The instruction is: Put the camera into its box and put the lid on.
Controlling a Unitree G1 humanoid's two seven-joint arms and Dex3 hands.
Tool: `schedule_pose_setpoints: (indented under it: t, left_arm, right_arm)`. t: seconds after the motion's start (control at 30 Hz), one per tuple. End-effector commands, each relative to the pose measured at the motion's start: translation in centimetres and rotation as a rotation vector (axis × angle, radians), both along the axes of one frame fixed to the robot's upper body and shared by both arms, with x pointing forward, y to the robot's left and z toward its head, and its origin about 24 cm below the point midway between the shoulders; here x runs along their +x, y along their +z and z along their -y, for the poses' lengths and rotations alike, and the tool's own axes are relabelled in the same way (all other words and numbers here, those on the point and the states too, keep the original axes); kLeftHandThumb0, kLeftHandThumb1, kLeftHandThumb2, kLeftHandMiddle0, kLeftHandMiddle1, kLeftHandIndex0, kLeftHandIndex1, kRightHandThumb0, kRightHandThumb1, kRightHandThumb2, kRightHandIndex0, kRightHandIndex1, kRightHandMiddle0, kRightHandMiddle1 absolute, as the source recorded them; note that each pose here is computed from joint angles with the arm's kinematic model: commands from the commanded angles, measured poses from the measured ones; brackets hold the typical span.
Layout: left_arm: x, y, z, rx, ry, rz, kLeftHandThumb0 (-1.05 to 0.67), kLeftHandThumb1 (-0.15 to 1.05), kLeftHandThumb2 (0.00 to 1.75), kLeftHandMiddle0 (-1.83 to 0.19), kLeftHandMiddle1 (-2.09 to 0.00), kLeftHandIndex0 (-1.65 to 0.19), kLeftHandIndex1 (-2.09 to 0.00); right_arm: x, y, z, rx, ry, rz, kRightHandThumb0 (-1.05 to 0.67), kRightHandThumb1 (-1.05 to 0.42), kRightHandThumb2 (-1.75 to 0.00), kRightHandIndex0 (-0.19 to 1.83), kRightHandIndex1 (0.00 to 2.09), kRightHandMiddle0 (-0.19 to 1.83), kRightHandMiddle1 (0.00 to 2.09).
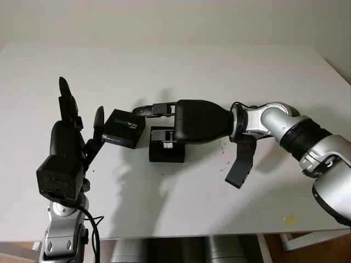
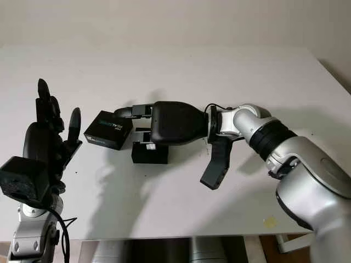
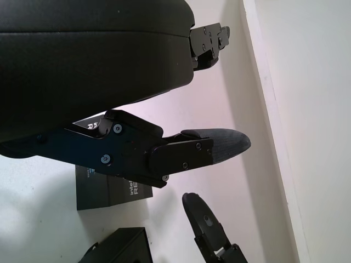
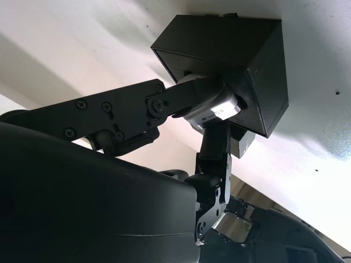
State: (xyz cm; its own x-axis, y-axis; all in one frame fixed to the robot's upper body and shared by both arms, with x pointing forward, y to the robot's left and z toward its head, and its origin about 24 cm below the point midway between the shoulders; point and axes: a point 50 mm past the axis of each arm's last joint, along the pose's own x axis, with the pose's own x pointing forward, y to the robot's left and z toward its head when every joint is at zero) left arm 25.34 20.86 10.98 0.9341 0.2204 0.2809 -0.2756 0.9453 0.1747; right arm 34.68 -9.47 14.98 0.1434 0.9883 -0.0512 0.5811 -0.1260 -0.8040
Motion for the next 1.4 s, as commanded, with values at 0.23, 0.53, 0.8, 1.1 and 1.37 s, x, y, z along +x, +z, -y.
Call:
schedule_pose_setpoints:
  t: [0.23,0.53,0.8,1.1,1.37]
  left_arm:
    - [-0.1,0.3,0.0,-0.005,-0.01,0.01,-0.55,1.05,0.52,0.18,-0.05,0.19,-0.01]
    - [-0.1,0.3,-0.1,0.005,-0.013,0.008,-0.55,1.05,0.53,0.17,-0.05,0.19,-0.01]
    - [0.0,0.4,-0.1,0.002,-0.011,0.004,-0.56,1.05,0.52,0.17,-0.05,0.19,-0.02]
    - [-0.1,0.4,-0.1,0.001,-0.009,0.003,-0.55,1.05,0.52,0.18,-0.05,0.19,-0.02]
    - [-0.2,0.3,-0.1,-0.01,-0.015,0.002,-0.55,1.05,0.52,0.19,-0.05,0.19,0.0]
  right_arm:
    - [0.4,2.0,1.3,0.119,-0.037,-0.023,-0.45,-0.96,-0.06,0.35,0.09,0.39,1.4]
    - [0.5,3.2,1.8,0.256,-0.035,-0.016,-0.43,-0.93,-0.05,0.45,0.13,0.4,1.39]
    - [0.6,3.6,2.1,0.289,-0.037,-0.019,-0.41,-0.94,-0.05,0.44,0.13,0.4,1.37]
    - [0.8,3.1,2.2,0.402,-0.168,-0.161,-0.4,-0.96,-0.06,0.43,0.12,0.33,1.39]
    - [-1.1,1.9,2.1,0.653,-0.463,-0.503,-0.62,-0.97,-0.06,0.28,0.03,0.19,0.74]
